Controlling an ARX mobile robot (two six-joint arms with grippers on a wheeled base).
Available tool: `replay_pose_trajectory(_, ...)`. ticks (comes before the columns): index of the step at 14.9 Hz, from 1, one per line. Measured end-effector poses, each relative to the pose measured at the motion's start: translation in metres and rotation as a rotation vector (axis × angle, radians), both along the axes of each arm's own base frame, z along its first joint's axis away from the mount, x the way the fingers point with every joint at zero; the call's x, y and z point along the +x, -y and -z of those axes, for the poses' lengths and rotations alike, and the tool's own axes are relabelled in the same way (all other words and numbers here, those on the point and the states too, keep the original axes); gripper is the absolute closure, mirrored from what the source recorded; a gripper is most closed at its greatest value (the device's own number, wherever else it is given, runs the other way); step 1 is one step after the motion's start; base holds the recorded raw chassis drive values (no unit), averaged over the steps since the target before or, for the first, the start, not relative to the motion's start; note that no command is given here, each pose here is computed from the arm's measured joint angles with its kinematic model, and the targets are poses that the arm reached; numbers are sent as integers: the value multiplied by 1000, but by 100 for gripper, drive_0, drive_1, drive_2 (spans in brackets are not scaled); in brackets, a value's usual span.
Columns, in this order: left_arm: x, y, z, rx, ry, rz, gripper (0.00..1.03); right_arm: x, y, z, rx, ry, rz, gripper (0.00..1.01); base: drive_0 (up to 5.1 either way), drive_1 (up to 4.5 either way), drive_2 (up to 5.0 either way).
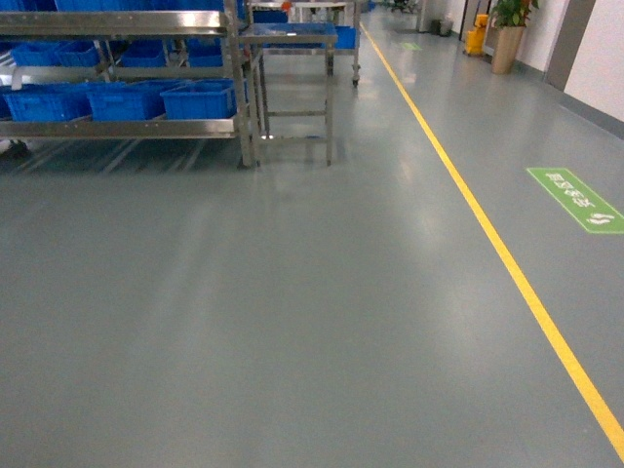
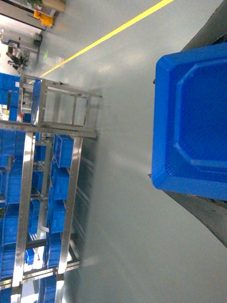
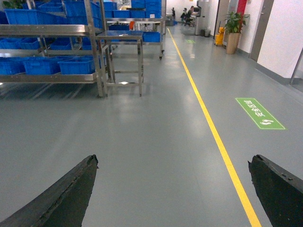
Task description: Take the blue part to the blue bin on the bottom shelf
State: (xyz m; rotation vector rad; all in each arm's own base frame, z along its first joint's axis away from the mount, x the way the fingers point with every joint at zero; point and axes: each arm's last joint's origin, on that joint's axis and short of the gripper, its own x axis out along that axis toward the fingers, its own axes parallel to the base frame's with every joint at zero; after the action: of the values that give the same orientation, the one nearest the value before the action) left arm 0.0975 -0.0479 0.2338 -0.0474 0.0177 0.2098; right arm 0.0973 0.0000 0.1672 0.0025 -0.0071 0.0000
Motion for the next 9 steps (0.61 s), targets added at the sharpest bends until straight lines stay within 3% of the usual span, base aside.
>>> replay_pose_trajectory(9, 0, 0, 1, 7, -9, 0, 60, 0, 0, 1, 0, -6, 0, 3, 4, 414, -406)
